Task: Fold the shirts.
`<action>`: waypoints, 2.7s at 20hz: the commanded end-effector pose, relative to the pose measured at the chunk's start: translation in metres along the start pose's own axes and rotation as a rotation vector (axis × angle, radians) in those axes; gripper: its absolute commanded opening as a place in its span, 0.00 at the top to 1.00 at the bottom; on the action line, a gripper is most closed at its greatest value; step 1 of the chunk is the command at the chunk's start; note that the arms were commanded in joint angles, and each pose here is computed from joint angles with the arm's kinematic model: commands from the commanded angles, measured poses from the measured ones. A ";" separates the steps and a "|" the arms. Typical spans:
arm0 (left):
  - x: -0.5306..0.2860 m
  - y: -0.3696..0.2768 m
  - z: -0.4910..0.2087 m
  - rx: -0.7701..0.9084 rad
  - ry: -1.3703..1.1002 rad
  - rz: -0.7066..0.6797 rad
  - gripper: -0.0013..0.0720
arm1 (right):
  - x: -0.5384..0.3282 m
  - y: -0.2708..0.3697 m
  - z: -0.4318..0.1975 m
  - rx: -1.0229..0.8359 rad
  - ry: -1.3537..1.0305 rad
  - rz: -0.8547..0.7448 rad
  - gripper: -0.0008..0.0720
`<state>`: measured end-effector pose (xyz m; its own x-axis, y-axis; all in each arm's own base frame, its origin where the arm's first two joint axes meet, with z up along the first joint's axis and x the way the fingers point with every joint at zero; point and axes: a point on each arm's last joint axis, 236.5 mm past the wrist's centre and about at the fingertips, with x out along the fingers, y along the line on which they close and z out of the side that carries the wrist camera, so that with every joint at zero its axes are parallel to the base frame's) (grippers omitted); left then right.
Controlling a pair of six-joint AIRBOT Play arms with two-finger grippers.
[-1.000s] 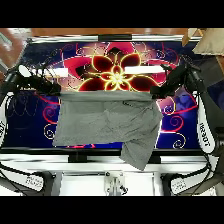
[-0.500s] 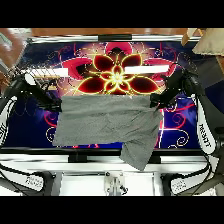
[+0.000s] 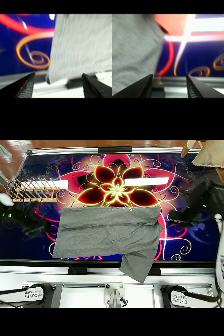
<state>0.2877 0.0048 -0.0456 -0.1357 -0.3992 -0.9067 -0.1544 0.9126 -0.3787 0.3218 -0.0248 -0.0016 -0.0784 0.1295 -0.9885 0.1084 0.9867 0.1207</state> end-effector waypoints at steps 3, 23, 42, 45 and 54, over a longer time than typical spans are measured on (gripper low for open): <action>0.058 0.015 -0.064 -0.073 0.008 -0.089 0.10 | 0.002 -0.018 -0.034 0.116 -0.063 0.086 0.25; 0.086 -0.026 -0.053 -0.074 -0.039 -0.176 0.94 | 0.124 0.076 -0.120 0.029 0.158 0.356 0.12; -0.044 -0.061 0.058 0.183 -0.440 -0.137 0.94 | 0.005 0.107 0.031 -0.091 -0.375 0.251 0.89; -0.076 -0.060 0.108 0.096 -0.589 -0.124 0.94 | -0.024 0.113 0.090 -0.076 -0.502 0.257 0.89; 0.002 -0.070 0.167 0.029 -0.422 -0.167 0.94 | 0.038 0.108 0.171 -0.022 -0.457 0.242 0.89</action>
<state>0.4536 -0.0324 -0.0257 0.3467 -0.4590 -0.8180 -0.0890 0.8521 -0.5158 0.4843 0.0724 -0.0202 0.3888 0.3140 -0.8662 0.0288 0.9355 0.3521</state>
